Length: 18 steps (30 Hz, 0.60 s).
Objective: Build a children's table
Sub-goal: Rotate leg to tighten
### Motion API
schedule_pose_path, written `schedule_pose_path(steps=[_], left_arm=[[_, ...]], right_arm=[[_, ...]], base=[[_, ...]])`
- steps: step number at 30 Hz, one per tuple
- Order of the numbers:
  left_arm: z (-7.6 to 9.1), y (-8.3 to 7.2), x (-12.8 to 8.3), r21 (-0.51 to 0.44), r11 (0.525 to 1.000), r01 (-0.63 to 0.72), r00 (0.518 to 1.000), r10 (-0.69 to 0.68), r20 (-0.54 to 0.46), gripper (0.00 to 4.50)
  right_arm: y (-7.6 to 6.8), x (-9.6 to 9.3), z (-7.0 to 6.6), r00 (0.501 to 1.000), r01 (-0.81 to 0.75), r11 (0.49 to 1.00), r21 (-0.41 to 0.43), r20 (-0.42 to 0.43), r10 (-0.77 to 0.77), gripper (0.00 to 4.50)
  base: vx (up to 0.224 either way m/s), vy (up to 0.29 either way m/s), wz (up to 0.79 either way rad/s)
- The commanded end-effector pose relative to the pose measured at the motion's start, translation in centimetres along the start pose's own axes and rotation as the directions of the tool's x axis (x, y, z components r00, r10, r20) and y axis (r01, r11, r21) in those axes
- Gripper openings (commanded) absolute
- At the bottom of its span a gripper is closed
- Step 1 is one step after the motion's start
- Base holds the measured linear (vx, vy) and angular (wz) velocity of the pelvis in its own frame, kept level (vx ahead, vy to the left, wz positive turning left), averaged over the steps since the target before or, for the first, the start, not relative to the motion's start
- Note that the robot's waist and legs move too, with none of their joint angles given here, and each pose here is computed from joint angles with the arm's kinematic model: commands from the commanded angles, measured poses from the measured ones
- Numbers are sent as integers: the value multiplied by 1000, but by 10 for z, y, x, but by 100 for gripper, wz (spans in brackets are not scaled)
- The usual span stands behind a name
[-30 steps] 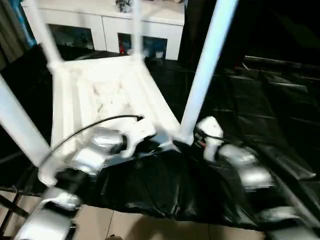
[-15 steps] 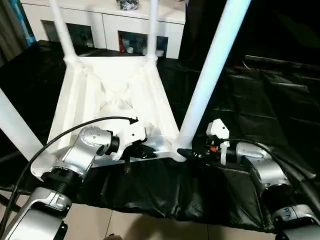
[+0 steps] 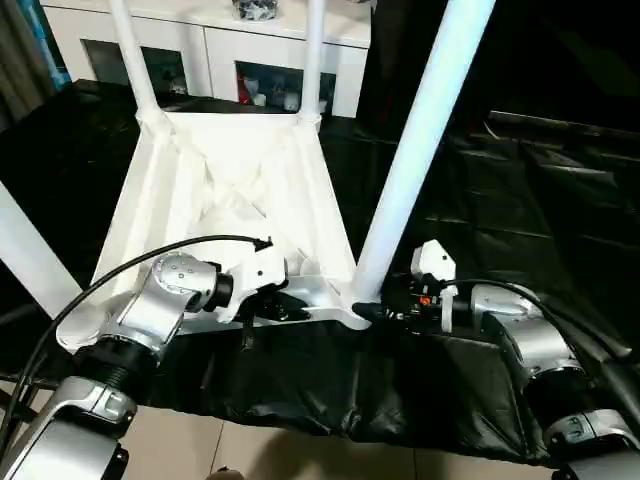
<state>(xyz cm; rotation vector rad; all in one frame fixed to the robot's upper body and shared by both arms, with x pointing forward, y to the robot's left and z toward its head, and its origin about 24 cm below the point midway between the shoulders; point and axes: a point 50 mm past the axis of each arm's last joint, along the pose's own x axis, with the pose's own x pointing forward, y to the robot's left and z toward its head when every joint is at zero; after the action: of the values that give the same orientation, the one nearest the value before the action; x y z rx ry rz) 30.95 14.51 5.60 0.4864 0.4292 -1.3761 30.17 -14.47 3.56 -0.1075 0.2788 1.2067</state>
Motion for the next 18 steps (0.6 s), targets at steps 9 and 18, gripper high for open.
schedule_pose_path(steps=[9, 18], left_arm=[[20, 2, 64, -141, 970, -196, 980, 200, 19, 0], [29, -2, 90, -144, 954, -263, 965, 261, -31, 0]], right_arm=[[5, 43, -26, 897, 436, 878, 199, -13, -443, 246], [12, 89, -8, 835, 540, 807, 237, -30, -550, 243]], base=[[0, 0, 0], [0, 0, 0]])
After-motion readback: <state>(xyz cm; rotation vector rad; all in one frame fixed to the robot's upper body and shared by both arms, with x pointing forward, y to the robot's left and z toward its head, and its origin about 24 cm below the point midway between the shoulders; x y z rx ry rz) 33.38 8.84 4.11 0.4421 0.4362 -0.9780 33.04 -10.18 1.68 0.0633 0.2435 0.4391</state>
